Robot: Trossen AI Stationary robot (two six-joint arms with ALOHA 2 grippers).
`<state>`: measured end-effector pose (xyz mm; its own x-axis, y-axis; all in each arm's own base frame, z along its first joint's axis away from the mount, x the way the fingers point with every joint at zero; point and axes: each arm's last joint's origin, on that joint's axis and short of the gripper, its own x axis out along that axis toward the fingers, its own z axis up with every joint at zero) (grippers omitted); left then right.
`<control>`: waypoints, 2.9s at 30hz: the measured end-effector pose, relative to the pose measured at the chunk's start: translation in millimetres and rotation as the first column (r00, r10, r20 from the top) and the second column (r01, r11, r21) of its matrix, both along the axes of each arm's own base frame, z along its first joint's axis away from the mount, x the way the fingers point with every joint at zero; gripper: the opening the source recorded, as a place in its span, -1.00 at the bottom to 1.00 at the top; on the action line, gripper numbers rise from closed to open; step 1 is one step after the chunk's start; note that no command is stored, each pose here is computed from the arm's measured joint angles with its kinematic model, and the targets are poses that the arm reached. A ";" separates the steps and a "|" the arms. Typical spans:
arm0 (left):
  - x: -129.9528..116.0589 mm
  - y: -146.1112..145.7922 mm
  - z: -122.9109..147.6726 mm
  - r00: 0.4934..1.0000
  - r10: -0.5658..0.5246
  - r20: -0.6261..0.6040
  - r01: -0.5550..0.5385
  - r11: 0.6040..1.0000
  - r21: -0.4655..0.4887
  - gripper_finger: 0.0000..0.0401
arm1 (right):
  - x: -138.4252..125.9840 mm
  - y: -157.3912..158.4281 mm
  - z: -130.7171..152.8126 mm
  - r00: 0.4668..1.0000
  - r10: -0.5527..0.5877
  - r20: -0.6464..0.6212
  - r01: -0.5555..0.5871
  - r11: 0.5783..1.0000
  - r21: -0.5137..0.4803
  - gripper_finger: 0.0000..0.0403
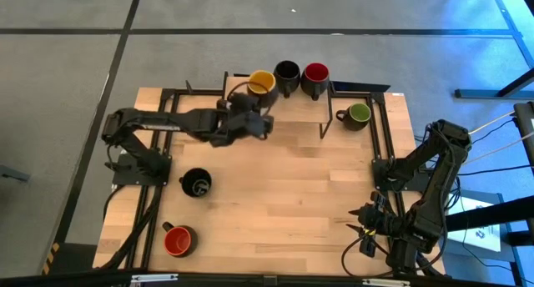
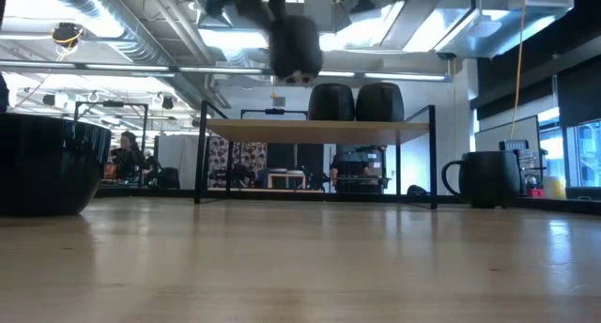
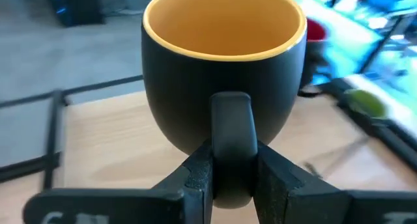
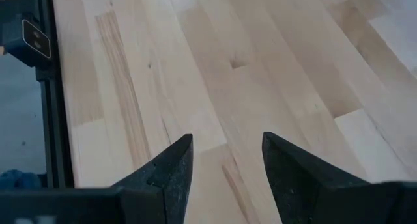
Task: Place coffee mugs
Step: Put the yellow mug on the shelf
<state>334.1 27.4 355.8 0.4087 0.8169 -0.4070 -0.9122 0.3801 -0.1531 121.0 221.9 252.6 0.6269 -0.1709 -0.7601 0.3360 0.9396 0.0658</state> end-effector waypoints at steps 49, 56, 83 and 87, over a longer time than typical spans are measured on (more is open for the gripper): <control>13.2 107.7 -54.4 0.980 0.090 -0.179 -0.101 0.993 -0.057 -0.63 | -1.5 -4.1 -1.2 0.996 -0.088 0.013 0.088 0.996 0.008 -0.16; 10.0 112.0 -65.5 0.976 0.081 -0.203 -0.100 0.991 -0.086 -0.60 | -1.3 -3.8 -1.2 0.996 -0.089 0.015 0.089 0.996 0.013 -0.16; 10.6 116.7 -65.8 0.967 0.032 -0.254 -0.048 0.997 -0.058 -0.58 | -0.9 -3.0 -1.2 0.995 -0.100 0.021 0.099 0.995 0.031 -0.16; 9.6 119.6 -65.9 0.968 0.026 -0.251 -0.045 0.996 -0.071 -0.58 | -0.9 -3.0 -1.3 0.995 -0.100 0.022 0.099 0.995 0.031 -0.16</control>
<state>343.7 147.1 289.9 0.2579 0.7918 -0.5536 -0.9378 0.3430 0.0536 120.2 218.9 251.4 0.6258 -0.2112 -0.7508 0.4260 0.8990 0.1021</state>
